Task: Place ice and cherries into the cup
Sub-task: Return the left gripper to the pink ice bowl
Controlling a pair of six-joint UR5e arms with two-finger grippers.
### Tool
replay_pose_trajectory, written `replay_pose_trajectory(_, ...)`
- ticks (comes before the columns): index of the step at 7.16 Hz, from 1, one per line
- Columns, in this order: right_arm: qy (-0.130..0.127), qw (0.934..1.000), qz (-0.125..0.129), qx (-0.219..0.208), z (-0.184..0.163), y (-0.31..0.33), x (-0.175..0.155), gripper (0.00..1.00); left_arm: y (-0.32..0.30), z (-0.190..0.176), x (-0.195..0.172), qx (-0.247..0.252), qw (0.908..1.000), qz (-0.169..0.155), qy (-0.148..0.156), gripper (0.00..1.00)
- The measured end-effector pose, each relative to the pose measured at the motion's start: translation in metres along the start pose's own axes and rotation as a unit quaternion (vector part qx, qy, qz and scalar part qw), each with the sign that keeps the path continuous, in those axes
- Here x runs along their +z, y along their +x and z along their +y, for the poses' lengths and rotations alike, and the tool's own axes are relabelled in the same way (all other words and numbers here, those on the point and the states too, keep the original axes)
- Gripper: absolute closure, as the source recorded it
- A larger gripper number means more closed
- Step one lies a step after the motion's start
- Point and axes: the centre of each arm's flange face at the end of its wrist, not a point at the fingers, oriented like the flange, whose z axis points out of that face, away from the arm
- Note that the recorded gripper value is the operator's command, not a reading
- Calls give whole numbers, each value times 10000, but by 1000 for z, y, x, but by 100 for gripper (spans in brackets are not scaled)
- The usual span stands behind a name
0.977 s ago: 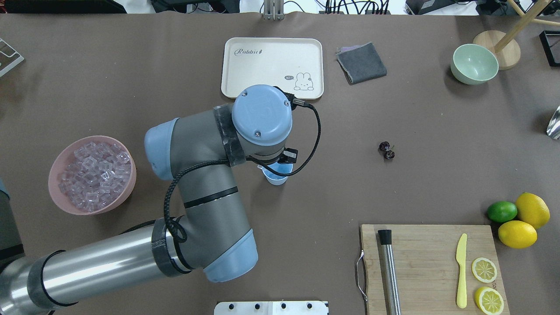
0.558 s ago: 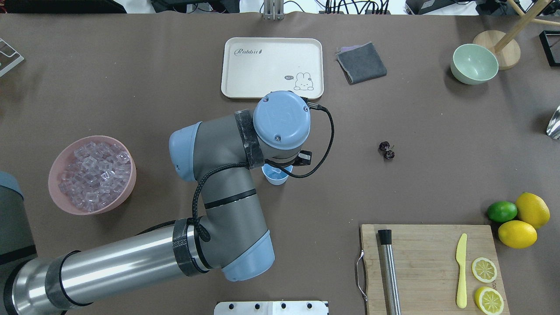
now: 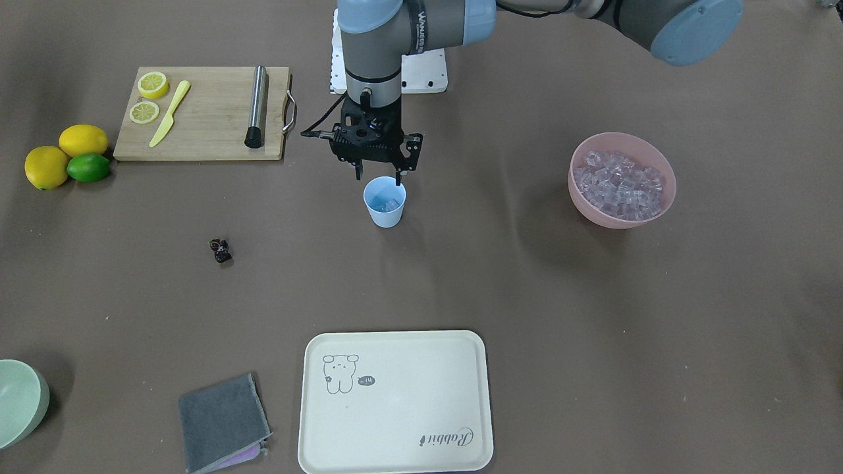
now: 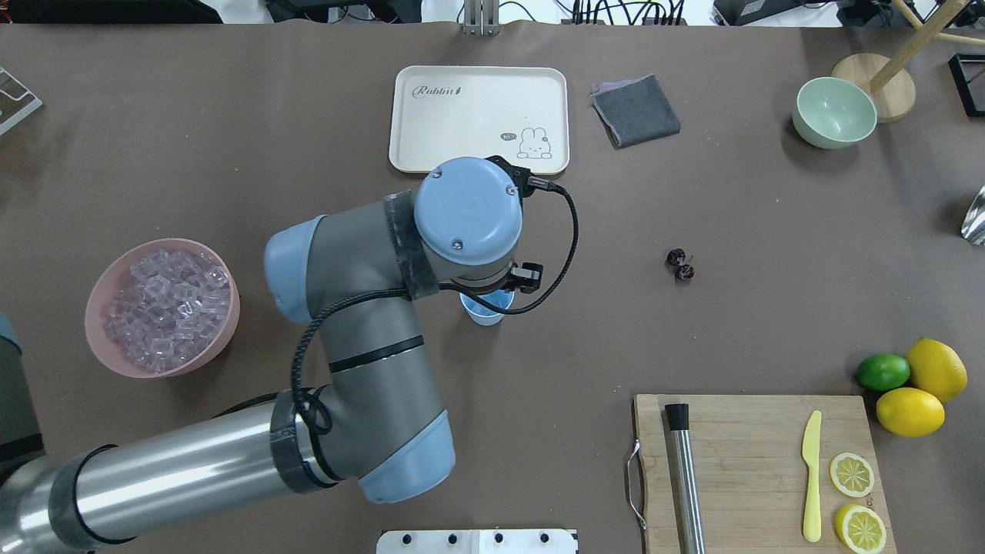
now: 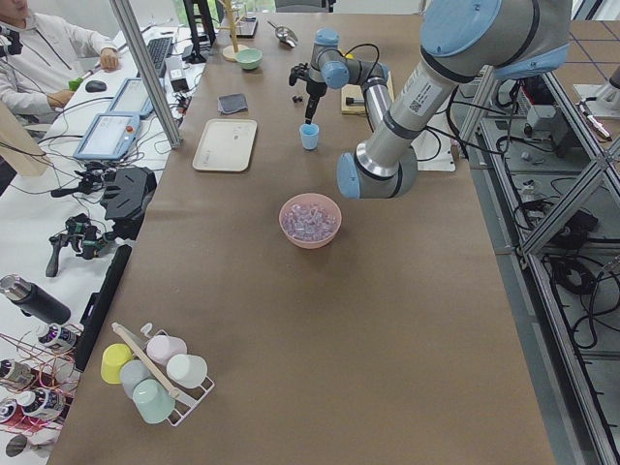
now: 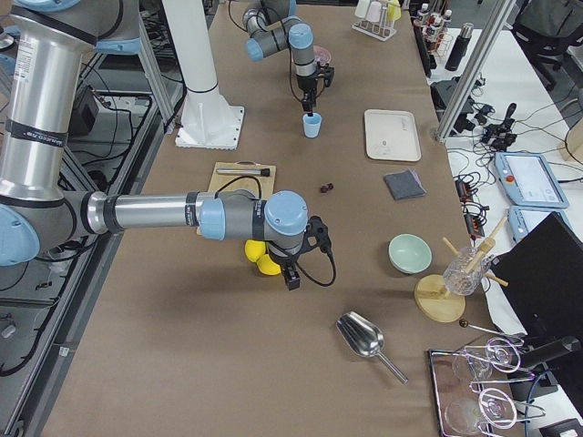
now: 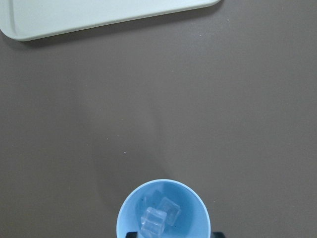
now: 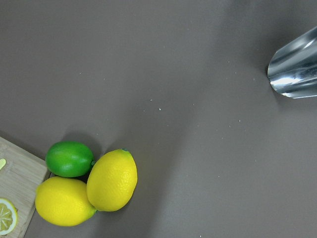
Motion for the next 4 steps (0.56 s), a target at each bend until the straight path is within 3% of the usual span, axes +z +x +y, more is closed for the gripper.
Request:
replay_pose_trajectory(3,8,10000,-7,-3,-1,0,0,0,-129,49,-22,229,9997,-71,71,28)
replay_pose_trajectory(4,10,10000,-7,-7,-1,0,0,0,-172,65,-25,123,9998,-100,-137,28)
